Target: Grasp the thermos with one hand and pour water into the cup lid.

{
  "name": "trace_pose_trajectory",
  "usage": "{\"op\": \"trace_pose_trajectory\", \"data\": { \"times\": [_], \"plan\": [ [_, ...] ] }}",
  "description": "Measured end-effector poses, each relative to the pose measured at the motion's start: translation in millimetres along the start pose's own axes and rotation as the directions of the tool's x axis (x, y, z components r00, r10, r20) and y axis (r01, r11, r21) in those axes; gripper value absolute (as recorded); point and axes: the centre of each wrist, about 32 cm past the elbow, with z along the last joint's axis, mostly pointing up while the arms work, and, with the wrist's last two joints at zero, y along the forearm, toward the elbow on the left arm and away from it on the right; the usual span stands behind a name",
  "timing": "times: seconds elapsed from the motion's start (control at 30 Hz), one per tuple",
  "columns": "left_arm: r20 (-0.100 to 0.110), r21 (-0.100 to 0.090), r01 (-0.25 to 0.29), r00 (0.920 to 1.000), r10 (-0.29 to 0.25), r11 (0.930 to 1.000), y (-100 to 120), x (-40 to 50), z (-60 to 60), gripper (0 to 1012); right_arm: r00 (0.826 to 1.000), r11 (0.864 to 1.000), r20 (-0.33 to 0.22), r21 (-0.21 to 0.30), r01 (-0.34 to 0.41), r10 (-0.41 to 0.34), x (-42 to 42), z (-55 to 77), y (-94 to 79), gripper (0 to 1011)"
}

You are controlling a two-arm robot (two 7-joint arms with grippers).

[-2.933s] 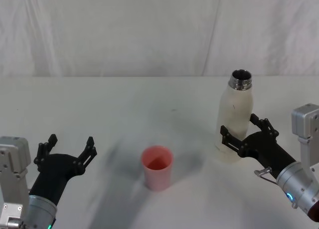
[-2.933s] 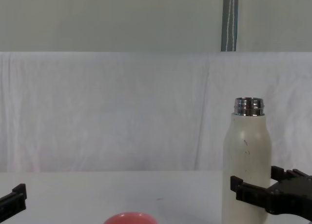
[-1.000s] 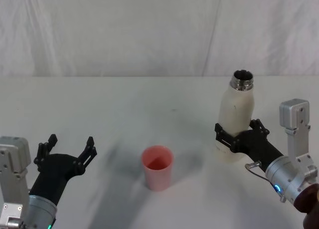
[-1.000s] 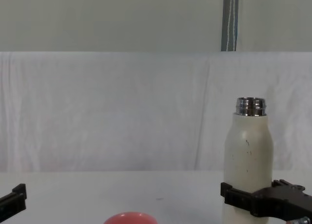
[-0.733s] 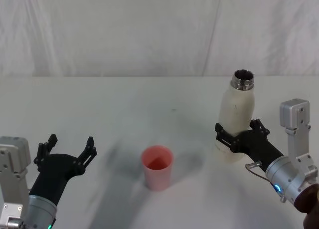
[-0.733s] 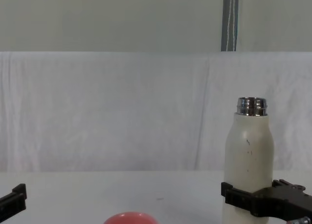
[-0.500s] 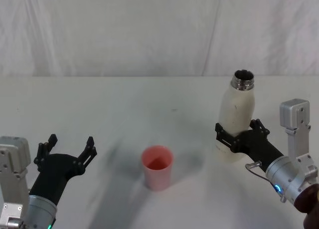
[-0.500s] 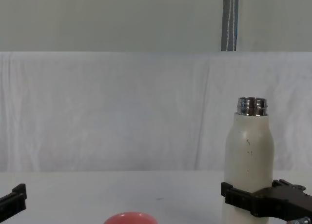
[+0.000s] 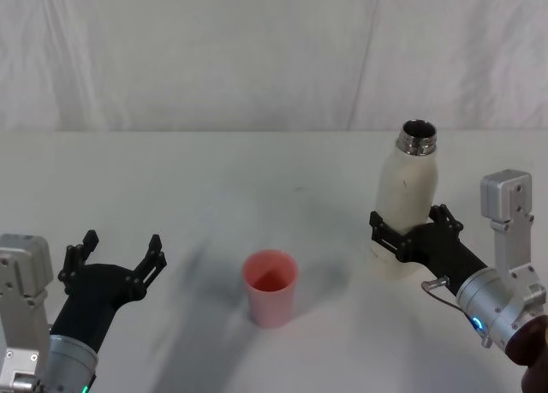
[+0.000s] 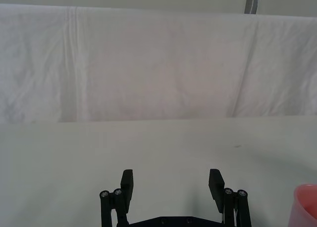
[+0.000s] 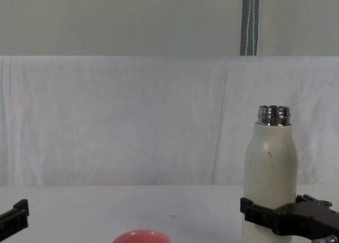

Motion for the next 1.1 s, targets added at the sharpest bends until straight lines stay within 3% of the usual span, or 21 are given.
{"op": "trace_pose_trajectory", "data": {
  "times": [0.73,0.93,1.1],
  "plan": [
    [0.0,0.0,0.0,1.0,0.0,1.0,0,0.0,0.0,1001,1.0,1.0,0.011,0.014,-0.011,0.011,0.9,4.4,-1.5,953],
    [0.0,0.0,0.0,1.0,0.0,1.0,0,0.0,0.0,1001,0.999,0.999,0.04,0.034,-0.02,0.019,2.8,10.2,-3.0,953],
    [0.0,0.0,0.0,1.0,0.0,1.0,0,0.0,0.0,1001,0.994,0.998,0.107,0.054,-0.029,0.023,6.5,17.1,-5.1,953]
  ]
}}
